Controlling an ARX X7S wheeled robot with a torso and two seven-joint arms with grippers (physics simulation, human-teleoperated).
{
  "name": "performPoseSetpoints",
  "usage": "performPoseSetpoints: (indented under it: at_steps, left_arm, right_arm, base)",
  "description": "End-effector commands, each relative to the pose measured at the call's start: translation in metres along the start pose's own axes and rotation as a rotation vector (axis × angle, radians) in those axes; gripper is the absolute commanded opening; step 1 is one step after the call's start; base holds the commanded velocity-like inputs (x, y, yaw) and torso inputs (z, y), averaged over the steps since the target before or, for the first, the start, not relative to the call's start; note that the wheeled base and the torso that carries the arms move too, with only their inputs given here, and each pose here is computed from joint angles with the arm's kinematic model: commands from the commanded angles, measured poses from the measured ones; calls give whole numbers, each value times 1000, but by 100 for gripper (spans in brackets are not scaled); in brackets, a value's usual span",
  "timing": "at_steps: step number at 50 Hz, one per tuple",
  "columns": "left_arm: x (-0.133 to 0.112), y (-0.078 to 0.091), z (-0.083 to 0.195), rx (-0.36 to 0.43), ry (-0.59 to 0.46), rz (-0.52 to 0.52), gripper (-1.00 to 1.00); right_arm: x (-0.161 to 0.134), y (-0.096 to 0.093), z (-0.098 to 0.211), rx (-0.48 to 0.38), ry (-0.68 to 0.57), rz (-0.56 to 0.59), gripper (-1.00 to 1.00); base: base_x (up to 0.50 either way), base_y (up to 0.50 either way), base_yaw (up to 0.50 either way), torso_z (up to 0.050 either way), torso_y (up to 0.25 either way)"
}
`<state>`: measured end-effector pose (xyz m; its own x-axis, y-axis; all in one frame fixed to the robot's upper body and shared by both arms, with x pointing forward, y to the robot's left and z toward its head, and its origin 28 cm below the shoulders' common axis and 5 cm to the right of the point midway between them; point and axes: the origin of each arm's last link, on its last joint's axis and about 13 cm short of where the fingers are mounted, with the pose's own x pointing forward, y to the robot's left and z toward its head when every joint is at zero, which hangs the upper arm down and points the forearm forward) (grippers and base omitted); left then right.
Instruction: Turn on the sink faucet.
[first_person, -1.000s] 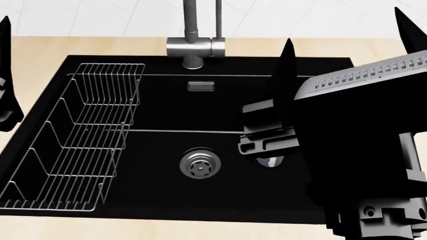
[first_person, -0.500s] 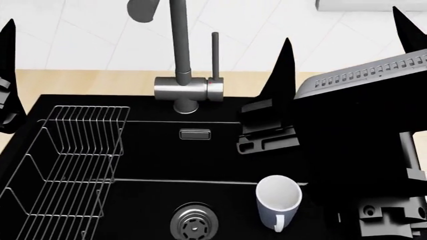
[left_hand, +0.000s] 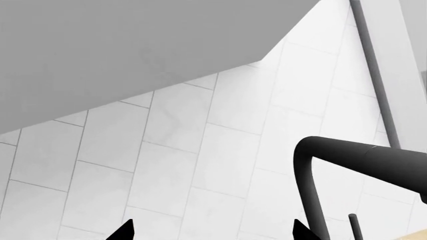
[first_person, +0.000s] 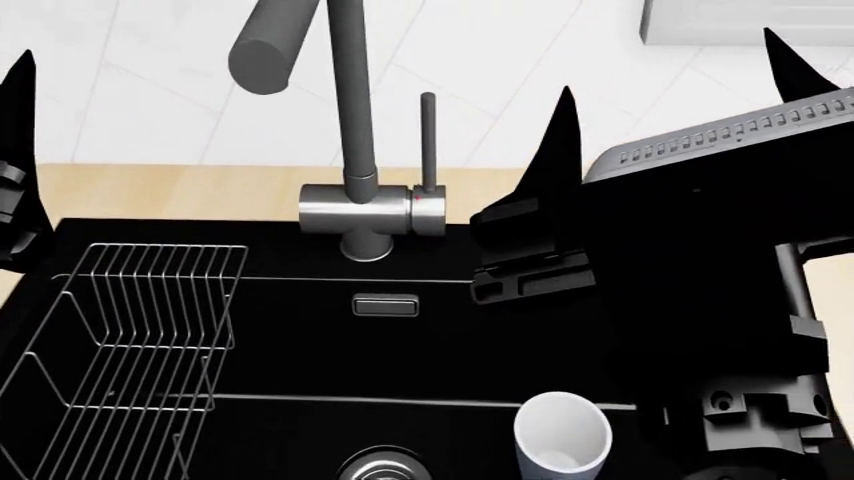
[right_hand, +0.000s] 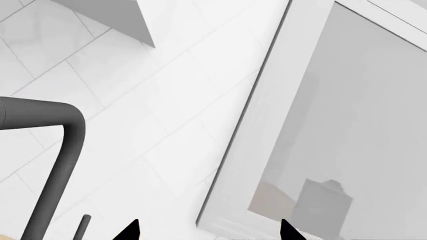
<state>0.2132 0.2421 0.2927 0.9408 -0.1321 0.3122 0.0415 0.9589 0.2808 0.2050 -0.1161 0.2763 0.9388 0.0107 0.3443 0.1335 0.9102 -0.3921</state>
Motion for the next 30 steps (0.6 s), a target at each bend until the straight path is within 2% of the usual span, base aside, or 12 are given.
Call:
performPoseSetpoints:
  at_steps: [1,8,15,19,22,30]
  left_arm:
    - [0,1,-3,-6,11,-5,100]
    - [0,0,-3,-5,14,-11,100]
    - [1,-1,-4,-5,21,-17,100]
    - [2,-2,-6,-5,32,-21,100]
    - [2,-1,-9,-7,39,-20,100]
    - [3,-1,-15,-12,53,-21,100]
  right_arm:
    - [11,3,-4,31,21,29,100]
    - [9,2,-4,33,27,24,100]
    - [22,4,-7,51,34,42,100]
    - [49,12,-16,147,64,124,100]
    - [68,19,-23,177,85,158,100]
    - [94,31,-24,288,100,229,100]
  base:
    - [0,0,0,0,0]
    - [281,0,0,0,0]
    - [20,0,0,0,0]
    - [0,0,0,0,0]
    - [0,0,0,0,0]
    - [0,0,0,0,0]
